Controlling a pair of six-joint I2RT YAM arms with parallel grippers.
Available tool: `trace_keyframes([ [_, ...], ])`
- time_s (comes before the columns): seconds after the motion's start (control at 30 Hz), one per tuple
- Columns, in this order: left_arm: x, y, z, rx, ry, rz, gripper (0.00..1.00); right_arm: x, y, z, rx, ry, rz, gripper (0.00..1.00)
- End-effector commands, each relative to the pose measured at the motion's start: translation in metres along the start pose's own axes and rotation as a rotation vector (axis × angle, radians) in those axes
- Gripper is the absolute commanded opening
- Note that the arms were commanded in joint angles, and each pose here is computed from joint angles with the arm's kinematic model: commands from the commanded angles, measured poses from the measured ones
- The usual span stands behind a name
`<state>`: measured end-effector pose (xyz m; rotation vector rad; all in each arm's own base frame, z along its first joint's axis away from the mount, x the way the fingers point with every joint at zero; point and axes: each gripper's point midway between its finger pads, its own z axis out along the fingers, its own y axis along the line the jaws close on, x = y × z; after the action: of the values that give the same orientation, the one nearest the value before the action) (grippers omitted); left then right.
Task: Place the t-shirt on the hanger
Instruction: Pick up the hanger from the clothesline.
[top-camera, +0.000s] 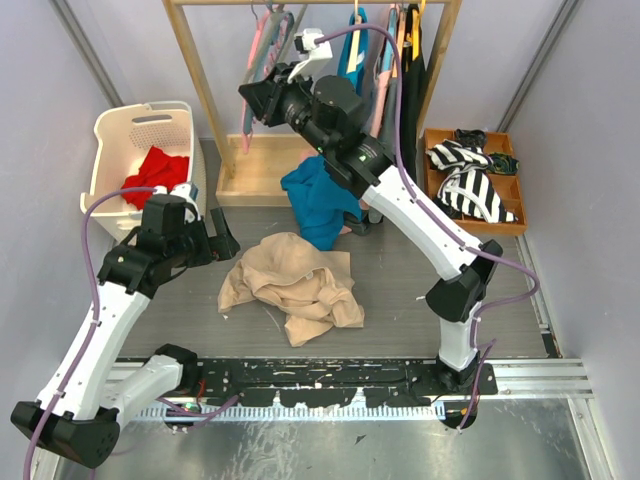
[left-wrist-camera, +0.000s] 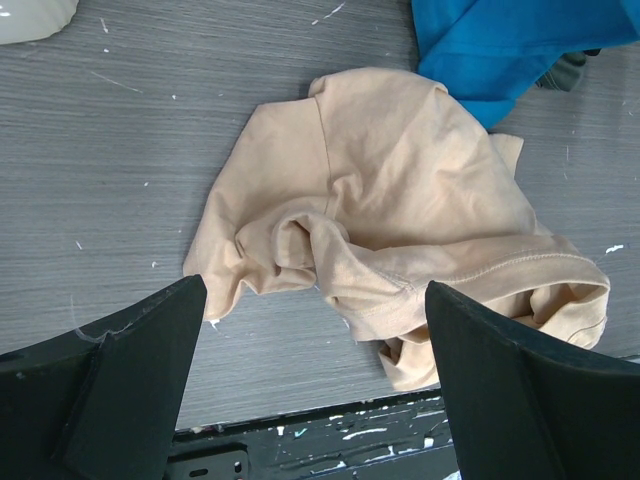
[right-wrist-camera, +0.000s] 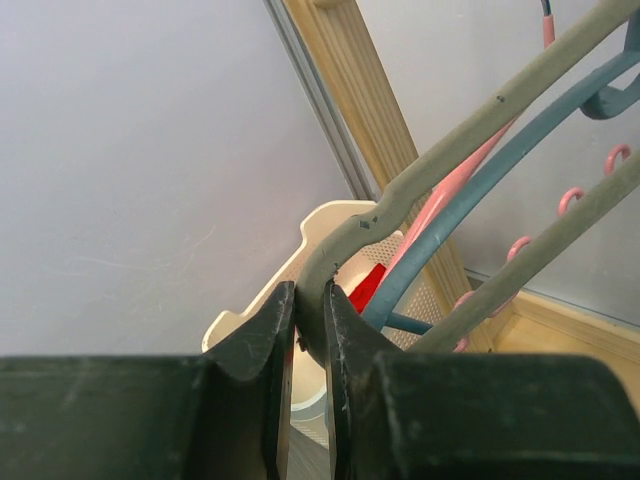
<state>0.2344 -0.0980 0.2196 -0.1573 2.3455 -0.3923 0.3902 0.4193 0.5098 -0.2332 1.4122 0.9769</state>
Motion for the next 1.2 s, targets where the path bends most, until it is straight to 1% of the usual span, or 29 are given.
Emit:
trace_keyframes([
  [0.0, -0.012, -0.006, -0.012, 0.024, -0.045, -0.003, 0.98, -0.069, 0.037, -0.028, -0.1, -0.146, -0.016, 0.01],
  [0.13, -0.012, -0.005, -0.013, 0.023, -0.046, -0.004, 0.98, -0.073, 0.038, -0.037, -0.105, -0.144, -0.006, 0.01],
  [0.27, -0.011, -0.005, -0.014, 0.023, -0.045, -0.006, 0.98, -0.066, 0.036, -0.052, -0.1, -0.12, 0.002, 0.01],
  [0.53, -0.013, -0.006, -0.015, 0.027, -0.049, -0.005, 0.98, -0.062, 0.04, -0.104, -0.14, -0.065, 0.022, 0.01],
  [0.7, -0.017, -0.01, -0.022, 0.04, -0.062, 0.002, 0.98, -0.051, 0.055, -0.124, -0.22, 0.036, 0.035, 0.01],
  [0.8, -0.021, -0.013, -0.031, 0.056, -0.076, 0.011, 0.98, -0.042, 0.058, -0.14, -0.24, 0.1, 0.04, 0.01],
  [1.03, -0.028, -0.02, -0.057, 0.102, -0.12, 0.026, 0.98, -0.027, 0.064, -0.198, -0.279, 0.228, 0.055, 0.01],
  [1.17, -0.033, -0.026, -0.07, 0.131, -0.138, 0.021, 0.98, -0.028, 0.075, -0.233, -0.331, 0.267, 0.075, 0.01],
])
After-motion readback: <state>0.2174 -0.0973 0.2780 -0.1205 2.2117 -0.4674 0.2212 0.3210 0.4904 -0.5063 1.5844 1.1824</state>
